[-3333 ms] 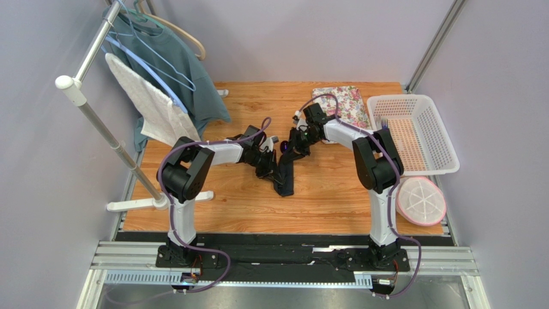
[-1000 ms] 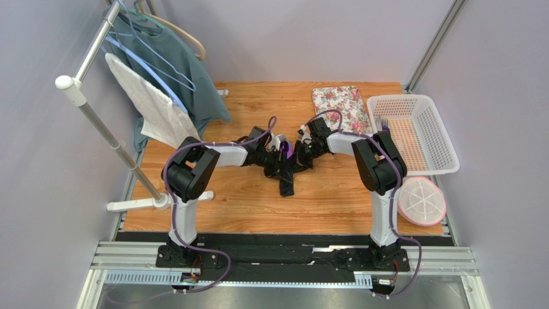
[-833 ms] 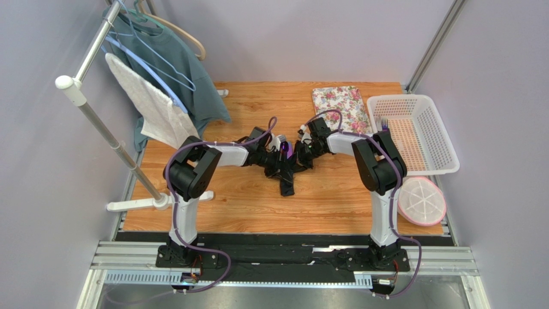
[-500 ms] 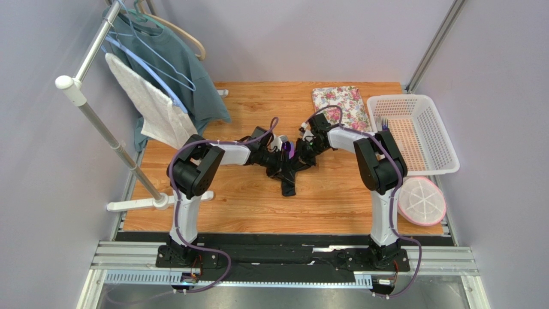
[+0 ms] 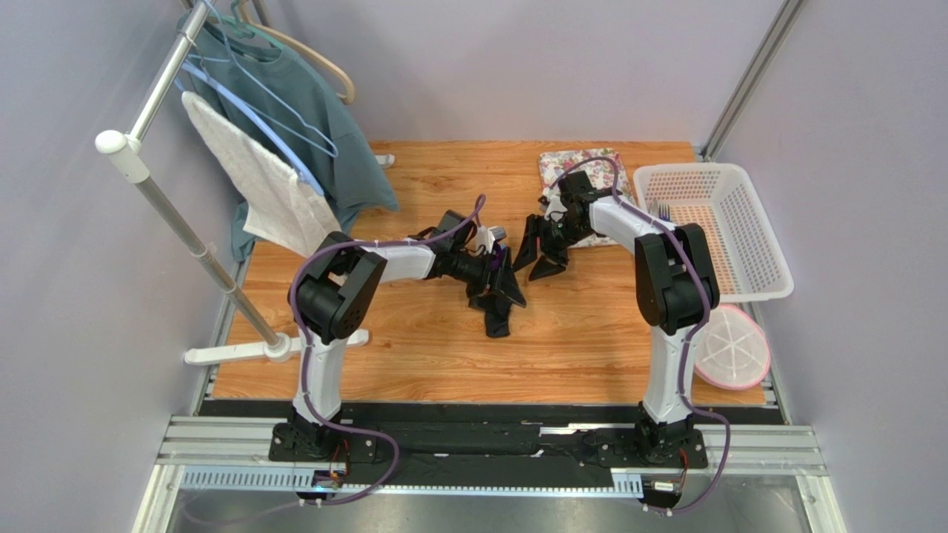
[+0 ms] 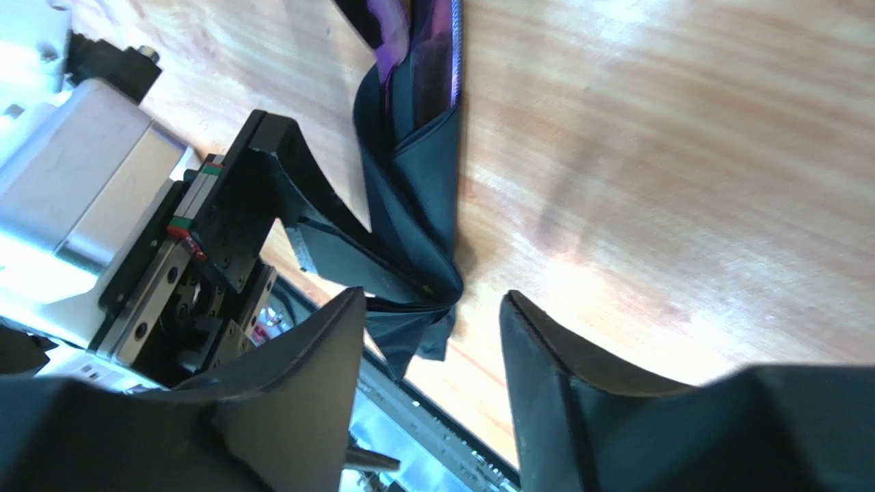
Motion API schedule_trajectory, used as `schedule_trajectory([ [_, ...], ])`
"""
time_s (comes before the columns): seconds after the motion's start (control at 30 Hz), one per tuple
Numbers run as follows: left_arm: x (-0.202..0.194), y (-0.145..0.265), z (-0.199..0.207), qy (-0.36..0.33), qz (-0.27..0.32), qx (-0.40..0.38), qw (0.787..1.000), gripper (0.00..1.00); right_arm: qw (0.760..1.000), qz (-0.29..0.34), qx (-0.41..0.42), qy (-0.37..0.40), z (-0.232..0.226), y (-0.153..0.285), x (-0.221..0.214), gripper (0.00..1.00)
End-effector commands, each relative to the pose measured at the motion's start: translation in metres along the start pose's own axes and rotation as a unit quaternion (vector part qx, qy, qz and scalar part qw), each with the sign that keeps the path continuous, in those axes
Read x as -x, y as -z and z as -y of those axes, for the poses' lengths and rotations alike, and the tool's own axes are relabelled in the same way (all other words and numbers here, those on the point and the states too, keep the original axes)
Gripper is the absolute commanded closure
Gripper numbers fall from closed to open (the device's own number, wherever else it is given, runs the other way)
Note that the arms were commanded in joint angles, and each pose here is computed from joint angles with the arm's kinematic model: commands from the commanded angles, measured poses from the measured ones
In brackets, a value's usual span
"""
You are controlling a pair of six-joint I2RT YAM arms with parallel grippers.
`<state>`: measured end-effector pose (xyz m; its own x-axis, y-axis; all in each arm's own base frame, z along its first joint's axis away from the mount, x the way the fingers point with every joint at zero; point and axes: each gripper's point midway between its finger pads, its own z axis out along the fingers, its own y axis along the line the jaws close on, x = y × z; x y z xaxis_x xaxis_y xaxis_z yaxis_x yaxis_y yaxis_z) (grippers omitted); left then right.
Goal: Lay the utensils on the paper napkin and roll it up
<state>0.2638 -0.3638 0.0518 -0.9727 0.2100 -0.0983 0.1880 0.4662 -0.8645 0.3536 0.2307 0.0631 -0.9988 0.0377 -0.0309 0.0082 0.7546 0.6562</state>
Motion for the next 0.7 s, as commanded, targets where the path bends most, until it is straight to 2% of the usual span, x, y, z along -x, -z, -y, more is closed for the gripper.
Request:
schedule_trajectory([
  [0.0, -0.007, -0.006, -0.045, 0.002, 0.005, 0.083, 0.997, 0.06, 0.999, -0.007, 0.028, 0.025, -0.02, 0.003, 0.003, 0.43],
  [0.03, -0.005, -0.005, -0.043, -0.002, 0.007, 0.084, 0.996, 0.05, 0.999, -0.01, 0.033, 0.025, -0.022, 0.002, 0.003, 0.39],
  [0.13, -0.005, -0.005, -0.044, -0.004, 0.007, 0.085, 0.996, 0.05, 0.998, -0.029, 0.041, 0.025, -0.021, -0.008, -0.003, 0.4],
  [0.37, -0.002, -0.002, -0.039, -0.021, 0.013, 0.085, 0.996, 0.05, 0.997, -0.076, 0.016, 0.026, 0.001, -0.032, -0.033, 0.44],
  [0.67, 0.001, 0.0, -0.034, -0.036, 0.021, 0.085, 0.995, 0.12, 0.994, -0.102, 0.01, 0.027, 0.017, -0.04, -0.054, 0.59],
])
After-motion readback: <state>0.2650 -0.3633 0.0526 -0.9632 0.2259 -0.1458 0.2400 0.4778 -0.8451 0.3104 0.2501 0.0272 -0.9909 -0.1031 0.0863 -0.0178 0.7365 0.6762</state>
